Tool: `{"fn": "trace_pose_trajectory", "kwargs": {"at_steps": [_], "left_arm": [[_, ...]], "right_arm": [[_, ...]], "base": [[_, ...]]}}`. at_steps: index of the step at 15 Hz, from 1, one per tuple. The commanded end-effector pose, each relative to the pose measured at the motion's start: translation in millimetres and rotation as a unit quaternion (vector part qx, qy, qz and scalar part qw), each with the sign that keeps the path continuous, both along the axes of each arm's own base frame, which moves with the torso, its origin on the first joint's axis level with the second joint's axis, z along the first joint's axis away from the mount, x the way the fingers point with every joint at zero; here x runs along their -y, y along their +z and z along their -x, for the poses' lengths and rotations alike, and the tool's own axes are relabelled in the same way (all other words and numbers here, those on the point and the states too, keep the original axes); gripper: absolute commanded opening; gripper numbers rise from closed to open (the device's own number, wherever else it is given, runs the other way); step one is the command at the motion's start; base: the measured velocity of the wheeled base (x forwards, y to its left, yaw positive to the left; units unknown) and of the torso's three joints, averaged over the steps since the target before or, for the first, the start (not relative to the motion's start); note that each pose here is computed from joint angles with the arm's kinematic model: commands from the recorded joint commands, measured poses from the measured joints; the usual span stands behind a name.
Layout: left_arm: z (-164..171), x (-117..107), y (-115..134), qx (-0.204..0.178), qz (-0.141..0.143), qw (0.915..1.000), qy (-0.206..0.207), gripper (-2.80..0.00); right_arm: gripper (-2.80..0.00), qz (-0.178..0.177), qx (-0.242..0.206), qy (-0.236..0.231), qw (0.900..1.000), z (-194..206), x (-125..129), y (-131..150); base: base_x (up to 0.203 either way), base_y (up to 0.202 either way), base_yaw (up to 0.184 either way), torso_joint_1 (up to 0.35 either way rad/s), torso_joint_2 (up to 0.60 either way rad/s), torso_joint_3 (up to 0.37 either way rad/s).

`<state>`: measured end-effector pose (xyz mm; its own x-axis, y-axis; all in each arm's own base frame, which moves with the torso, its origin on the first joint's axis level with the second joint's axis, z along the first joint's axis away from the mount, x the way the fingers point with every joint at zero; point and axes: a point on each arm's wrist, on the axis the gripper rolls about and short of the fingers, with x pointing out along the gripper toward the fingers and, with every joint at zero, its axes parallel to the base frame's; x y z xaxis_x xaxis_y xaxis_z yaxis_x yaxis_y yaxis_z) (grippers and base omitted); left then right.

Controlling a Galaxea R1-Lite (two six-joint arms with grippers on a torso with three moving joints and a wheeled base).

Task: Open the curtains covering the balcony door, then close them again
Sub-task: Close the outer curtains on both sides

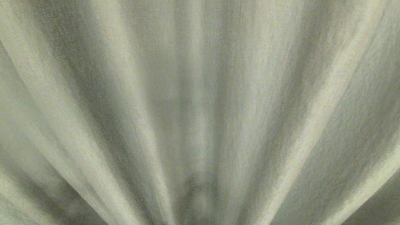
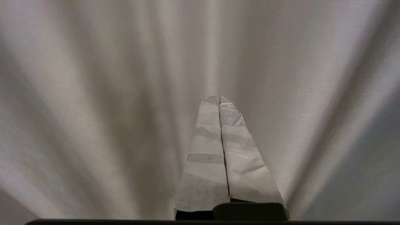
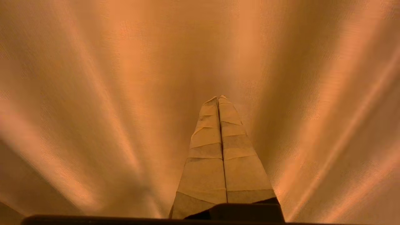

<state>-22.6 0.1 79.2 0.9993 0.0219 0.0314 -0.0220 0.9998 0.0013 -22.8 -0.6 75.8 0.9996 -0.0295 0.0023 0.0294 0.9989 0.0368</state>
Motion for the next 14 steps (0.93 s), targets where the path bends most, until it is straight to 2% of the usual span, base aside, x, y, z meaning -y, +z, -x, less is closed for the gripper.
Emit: {"fn": "trace_pose_trajectory", "kwargs": {"at_steps": [1, 14], "left_arm": [[0.1, 0.0, 0.0, 0.001, 0.0, 1.0, 0.001, -2.8], [0.1, 0.0, 0.0, 0.001, 0.002, 1.0, 0.0, -2.8]], "right_arm": [[-2.8, 0.0, 0.0, 0.0, 1.0, 0.0, 0.0, 0.0], [-2.8, 0.0, 0.001, 0.0, 1.0, 0.0, 0.0, 0.2]], "base": [[0.0, -0.161, -0.006, 0.002, 0.0, 0.007], [0.0, -0.19, 0.002, 0.003, 0.0, 0.004]]}}
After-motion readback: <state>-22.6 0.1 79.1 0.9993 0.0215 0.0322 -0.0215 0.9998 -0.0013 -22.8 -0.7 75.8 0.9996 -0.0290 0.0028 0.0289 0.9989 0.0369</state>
